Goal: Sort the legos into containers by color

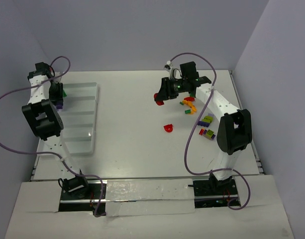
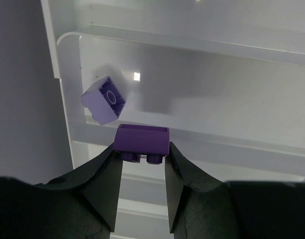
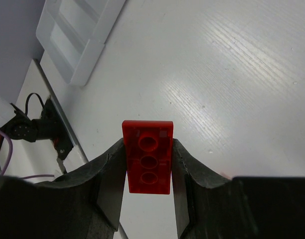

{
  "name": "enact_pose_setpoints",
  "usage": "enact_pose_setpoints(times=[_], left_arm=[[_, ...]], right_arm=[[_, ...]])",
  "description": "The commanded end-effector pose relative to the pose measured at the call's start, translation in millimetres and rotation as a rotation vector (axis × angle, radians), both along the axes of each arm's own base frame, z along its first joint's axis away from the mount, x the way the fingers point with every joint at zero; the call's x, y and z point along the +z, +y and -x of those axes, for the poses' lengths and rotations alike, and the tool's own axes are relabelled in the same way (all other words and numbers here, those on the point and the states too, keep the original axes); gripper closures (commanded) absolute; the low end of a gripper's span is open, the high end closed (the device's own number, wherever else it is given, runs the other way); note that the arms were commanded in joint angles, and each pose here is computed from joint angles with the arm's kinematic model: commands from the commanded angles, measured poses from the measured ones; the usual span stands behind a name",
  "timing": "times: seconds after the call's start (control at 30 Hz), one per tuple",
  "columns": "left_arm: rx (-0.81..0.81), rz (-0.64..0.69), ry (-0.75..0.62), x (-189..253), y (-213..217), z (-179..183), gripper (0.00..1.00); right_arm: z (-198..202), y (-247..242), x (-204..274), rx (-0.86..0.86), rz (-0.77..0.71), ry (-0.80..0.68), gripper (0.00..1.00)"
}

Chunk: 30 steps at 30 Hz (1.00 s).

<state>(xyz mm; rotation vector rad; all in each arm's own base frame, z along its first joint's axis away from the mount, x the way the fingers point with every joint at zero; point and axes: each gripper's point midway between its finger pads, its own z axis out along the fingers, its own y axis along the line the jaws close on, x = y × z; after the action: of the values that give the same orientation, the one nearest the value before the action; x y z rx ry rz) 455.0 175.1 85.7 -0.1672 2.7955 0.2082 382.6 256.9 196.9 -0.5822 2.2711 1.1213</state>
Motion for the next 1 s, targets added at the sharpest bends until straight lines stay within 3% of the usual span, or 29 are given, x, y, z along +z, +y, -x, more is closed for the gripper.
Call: enact_pose_setpoints(times=[0.0,0.2,0.33,0.43,0.67,0.73,0.8,0.9,0.97], left_arm=[[0.005,-0.040,-0.024,-0.5,11.5,-9.3,0.84],[0.005,-0.049,-0.012,-12.6,15.5,-13.3,0.73],[0.002,-0.061,-0.010,-18.4,17.7,-15.6,0.52],[0.000,-0.068,-0.006,-21.8,19.4,-16.6,0.43],[-0.014,-0.066,-0.057,-1.9,20.2,-29.8,0.33],[-0.040,-0.009,-0.129,22.1,8.3,-40.8,0.32],[-0.140,0.150,-0.253,63.0,-30.9,-48.9,0.32],[-0.341,0.388,-0.484,138.8,-113.6,-39.1,0.31],[-0.447,0.555,-0.539,152.8,-170.8,-19.9,0.29]], right_arm=[[-5.3,2.8,17.1,0.007,-0.001,-0.078,1.00],[-7.2,2.8,12.9,0.005,0.013,-0.076,1.00],[-7.7,3.7,12.6,0.003,0.024,-0.077,1.00],[-7.9,5.0,14.9,0.004,0.027,-0.083,1.00],[-6.2,9.4,21.6,0.002,0.034,-0.104,1.00],[-3.5,11.5,23.2,0.006,0.030,-0.109,1.00],[-1.1,14.0,28.7,0.002,0.006,-0.118,1.00],[9.5,28.8,42.3,0.050,-0.095,-0.084,1.00],[17.0,38.2,50.7,0.091,-0.164,-0.041,1.00]])
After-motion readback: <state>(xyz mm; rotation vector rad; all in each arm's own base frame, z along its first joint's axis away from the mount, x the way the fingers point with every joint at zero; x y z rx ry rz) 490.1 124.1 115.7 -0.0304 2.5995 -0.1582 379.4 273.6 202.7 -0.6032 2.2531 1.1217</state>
